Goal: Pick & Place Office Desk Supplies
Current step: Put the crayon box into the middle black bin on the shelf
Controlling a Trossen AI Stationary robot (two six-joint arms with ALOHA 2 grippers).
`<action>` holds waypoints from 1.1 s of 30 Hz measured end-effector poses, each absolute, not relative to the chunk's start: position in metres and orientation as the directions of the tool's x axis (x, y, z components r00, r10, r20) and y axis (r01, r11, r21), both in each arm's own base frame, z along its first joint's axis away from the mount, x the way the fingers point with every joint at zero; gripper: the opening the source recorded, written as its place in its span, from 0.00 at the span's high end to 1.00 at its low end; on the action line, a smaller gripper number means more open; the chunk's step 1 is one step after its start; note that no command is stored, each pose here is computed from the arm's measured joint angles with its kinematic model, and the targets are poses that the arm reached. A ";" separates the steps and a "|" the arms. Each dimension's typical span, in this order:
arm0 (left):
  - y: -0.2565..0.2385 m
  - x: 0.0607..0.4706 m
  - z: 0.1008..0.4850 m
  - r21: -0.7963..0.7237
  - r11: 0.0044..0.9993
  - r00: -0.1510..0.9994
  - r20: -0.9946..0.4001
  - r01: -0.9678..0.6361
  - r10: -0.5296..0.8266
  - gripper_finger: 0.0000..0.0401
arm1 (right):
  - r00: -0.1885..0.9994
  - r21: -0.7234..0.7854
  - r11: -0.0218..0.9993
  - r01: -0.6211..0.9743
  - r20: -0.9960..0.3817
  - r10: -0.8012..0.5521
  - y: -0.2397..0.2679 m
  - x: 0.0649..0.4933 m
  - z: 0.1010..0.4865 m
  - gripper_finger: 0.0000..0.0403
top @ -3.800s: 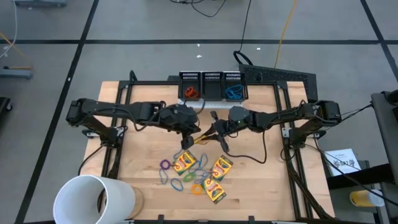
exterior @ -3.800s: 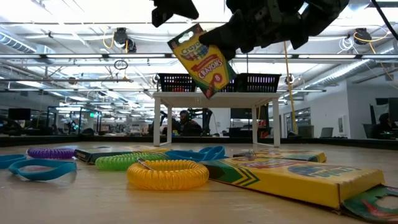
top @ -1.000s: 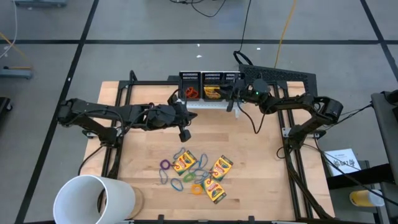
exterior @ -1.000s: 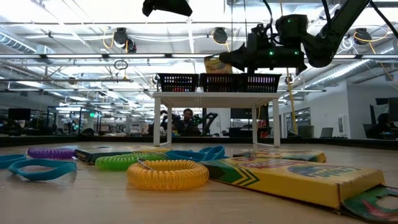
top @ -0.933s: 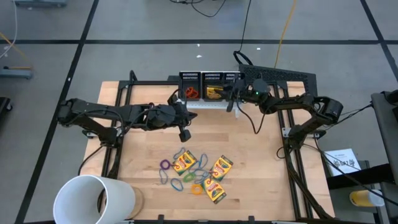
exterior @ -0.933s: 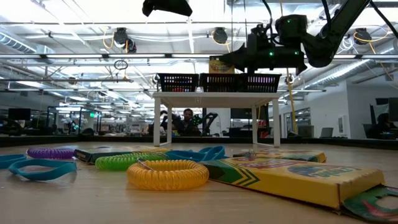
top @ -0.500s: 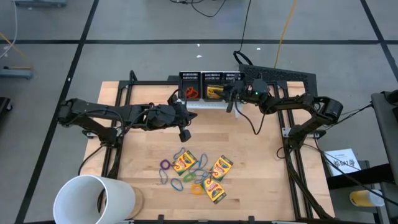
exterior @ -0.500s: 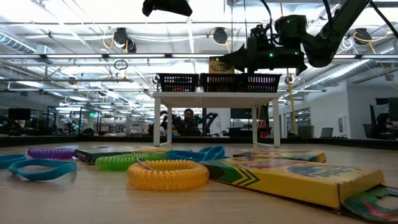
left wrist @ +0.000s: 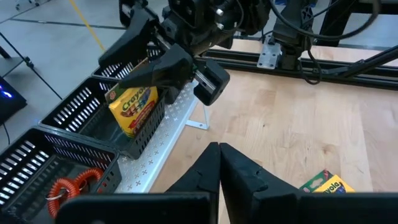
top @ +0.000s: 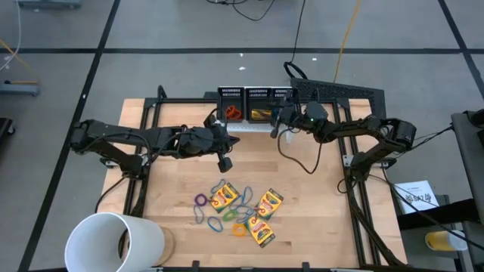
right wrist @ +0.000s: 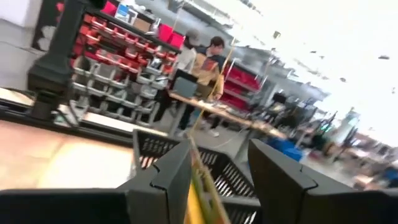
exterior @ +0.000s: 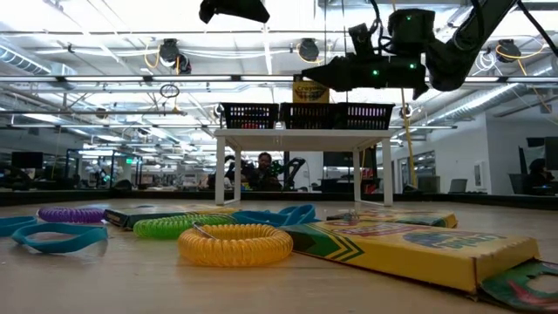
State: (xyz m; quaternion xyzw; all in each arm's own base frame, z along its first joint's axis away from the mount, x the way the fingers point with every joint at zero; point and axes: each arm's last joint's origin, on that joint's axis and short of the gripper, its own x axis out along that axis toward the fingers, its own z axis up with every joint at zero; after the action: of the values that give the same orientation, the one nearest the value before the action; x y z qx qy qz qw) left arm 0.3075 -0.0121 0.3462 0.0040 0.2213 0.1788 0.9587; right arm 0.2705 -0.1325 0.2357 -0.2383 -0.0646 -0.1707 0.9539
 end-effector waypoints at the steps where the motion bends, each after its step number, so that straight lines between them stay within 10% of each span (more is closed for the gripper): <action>1: -0.012 0.307 0.346 0.085 0.936 0.838 -0.423 -0.342 0.345 0.94 | 0.931 -0.446 0.818 0.364 0.211 -0.299 -0.131 0.271 0.237 0.62; 21: -0.012 0.307 0.346 0.087 0.936 0.838 -0.423 -0.341 0.344 0.95 | 0.823 -0.490 0.662 0.568 0.316 -0.472 -0.108 0.261 0.270 0.62; 33: -0.012 0.308 0.346 0.088 0.936 0.838 -0.423 -0.340 0.344 0.92 | 0.956 -0.402 0.869 0.287 0.062 -0.287 -0.076 0.250 0.272 0.62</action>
State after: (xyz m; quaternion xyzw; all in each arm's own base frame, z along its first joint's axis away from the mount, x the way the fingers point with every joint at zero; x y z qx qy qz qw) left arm 0.3075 -0.0122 0.3461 0.0049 0.2215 0.1784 0.9587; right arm 0.2501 -0.0761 0.2725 -0.2080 -0.0001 -0.1486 0.9668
